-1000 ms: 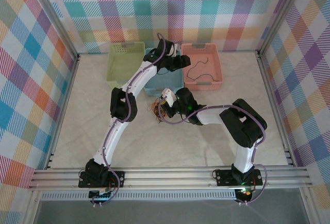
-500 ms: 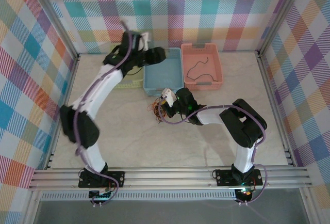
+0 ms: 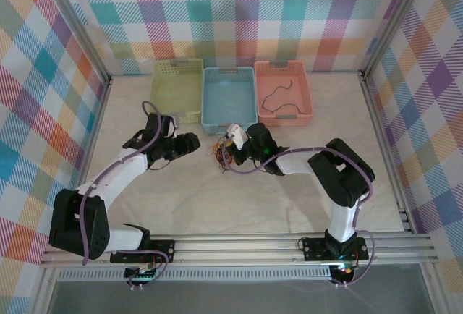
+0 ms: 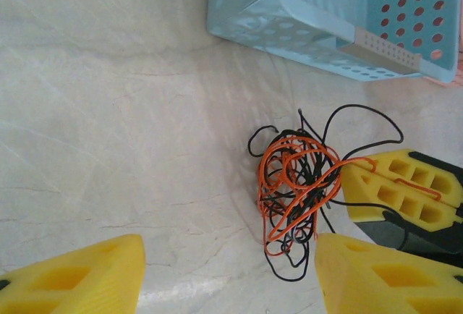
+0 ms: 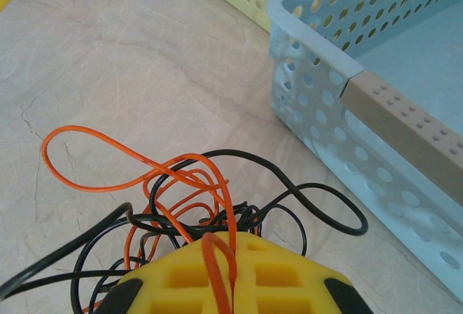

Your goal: Untangle the cables

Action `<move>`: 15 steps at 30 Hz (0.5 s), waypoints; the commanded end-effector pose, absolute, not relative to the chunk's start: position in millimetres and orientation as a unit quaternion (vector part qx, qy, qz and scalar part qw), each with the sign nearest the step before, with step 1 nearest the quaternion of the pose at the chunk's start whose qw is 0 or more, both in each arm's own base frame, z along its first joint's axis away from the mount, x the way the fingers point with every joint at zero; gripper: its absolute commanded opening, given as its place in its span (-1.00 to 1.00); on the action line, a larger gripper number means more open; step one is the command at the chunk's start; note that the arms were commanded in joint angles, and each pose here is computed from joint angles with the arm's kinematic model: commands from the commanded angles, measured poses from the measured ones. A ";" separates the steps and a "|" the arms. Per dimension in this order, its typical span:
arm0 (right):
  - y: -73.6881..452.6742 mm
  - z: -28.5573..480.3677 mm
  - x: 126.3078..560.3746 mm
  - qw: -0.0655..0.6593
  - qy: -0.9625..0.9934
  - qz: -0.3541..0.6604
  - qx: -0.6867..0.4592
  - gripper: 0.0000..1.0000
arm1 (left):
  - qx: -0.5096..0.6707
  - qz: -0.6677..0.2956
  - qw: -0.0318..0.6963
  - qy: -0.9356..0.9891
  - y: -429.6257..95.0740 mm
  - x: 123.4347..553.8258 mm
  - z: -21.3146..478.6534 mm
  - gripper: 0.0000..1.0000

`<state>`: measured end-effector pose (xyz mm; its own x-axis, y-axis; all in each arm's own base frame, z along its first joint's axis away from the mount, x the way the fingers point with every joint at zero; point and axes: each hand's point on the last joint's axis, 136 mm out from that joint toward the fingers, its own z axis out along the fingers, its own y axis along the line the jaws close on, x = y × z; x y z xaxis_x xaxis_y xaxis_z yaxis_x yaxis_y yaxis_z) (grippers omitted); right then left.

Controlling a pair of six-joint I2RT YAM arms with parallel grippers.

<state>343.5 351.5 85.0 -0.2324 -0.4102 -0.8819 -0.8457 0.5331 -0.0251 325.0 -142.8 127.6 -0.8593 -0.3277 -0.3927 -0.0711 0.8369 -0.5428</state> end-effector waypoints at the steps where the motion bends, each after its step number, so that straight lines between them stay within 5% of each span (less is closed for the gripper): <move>1: 356.9 98.6 341.6 0.461 0.738 0.253 -0.422 -0.99 | -0.103 -0.304 0.230 0.919 -154.6 326.3 128.7 0.25; 15: 357.6 97.0 340.9 0.455 0.741 0.254 -0.424 -0.98 | -0.086 -0.337 0.183 0.920 -175.0 331.4 99.2 0.13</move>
